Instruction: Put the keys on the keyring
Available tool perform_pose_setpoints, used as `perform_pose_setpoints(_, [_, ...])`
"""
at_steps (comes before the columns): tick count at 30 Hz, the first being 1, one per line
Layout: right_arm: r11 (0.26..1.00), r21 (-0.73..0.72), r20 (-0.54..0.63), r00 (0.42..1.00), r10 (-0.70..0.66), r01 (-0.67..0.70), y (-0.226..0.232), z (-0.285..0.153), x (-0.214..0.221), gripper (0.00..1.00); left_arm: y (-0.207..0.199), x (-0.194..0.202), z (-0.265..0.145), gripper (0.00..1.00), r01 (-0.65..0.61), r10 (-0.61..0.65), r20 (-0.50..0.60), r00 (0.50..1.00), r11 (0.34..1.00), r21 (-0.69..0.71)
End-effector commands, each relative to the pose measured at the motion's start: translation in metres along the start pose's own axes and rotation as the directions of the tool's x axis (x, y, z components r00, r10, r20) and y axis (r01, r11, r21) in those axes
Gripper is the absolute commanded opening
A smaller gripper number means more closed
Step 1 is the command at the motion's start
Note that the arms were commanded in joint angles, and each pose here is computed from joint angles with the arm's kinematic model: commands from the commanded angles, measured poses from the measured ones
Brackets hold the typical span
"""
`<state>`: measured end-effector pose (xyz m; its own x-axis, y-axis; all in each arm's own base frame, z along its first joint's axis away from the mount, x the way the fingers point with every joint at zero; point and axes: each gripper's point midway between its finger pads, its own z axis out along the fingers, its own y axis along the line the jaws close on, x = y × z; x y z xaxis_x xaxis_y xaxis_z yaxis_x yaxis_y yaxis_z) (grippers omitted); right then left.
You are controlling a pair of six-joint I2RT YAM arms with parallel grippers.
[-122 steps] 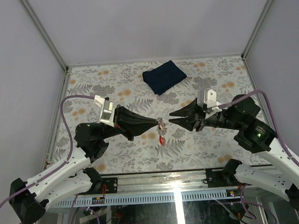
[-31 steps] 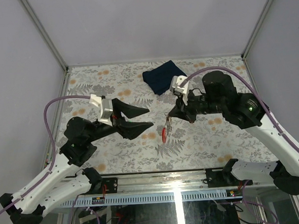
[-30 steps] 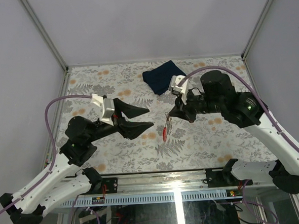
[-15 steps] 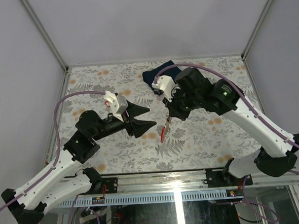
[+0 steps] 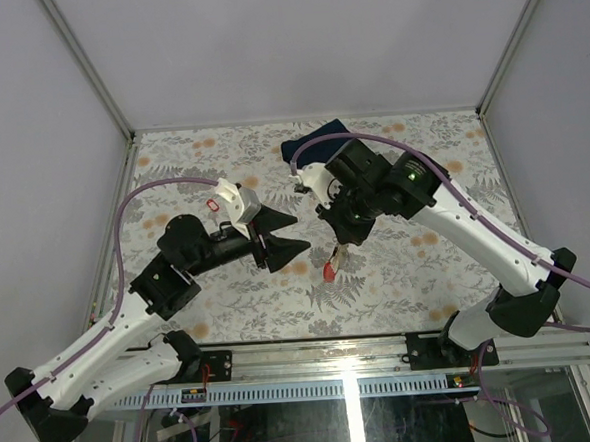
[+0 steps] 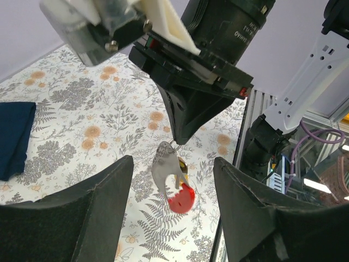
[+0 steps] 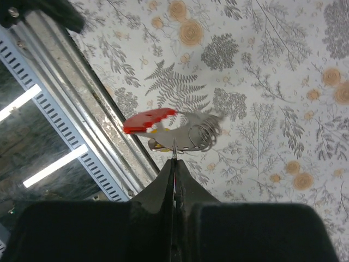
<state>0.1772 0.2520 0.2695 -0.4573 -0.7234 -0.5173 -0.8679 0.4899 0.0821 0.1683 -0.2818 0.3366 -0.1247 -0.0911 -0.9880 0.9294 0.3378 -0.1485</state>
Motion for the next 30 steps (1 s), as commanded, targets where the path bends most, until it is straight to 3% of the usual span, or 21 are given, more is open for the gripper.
perform_pose_setpoints(1, [0.999,0.025,-0.067,0.997,0.027,-0.025,-0.005,0.004,0.014,0.0,0.003,-0.005,-0.001,0.59,-0.024,0.024,0.01,1.0,1.0,-0.011])
perform_pose_setpoints(3, [0.985,-0.17,0.048,0.999,0.02,-0.012,0.029,-0.002,-0.007,0.0,0.003,-0.002,-0.001,0.59,-0.024,0.024,0.001,1.0,1.0,-0.011])
perform_pose_setpoints(5, [0.995,-0.088,0.055,0.997,0.046,-0.041,0.016,-0.001,-0.006,0.0,0.004,-0.001,0.0,0.56,-0.026,0.026,-0.007,1.0,1.0,-0.011])
perform_pose_setpoints(7, [0.999,-0.001,-0.054,0.998,0.037,-0.038,-0.005,0.007,0.015,0.0,0.003,0.002,0.001,0.53,-0.025,0.025,-0.016,1.0,1.0,-0.003])
perform_pose_setpoints(11, [0.968,-0.246,0.055,0.996,0.065,-0.05,0.033,0.006,-0.002,0.0,0.001,0.009,0.004,0.43,-0.027,0.028,-0.044,0.999,0.999,0.026])
perform_pose_setpoints(24, [0.95,-0.311,0.106,0.994,0.021,0.013,0.046,-0.008,-0.006,0.0,-0.017,0.043,0.011,0.39,-0.092,0.134,-0.179,0.975,0.97,0.225])
perform_pose_setpoints(30, [0.95,-0.312,0.12,0.993,0.019,0.019,0.046,-0.011,-0.008,0.0,-0.024,0.042,0.014,0.29,-0.098,0.154,-0.182,0.971,0.954,0.285])
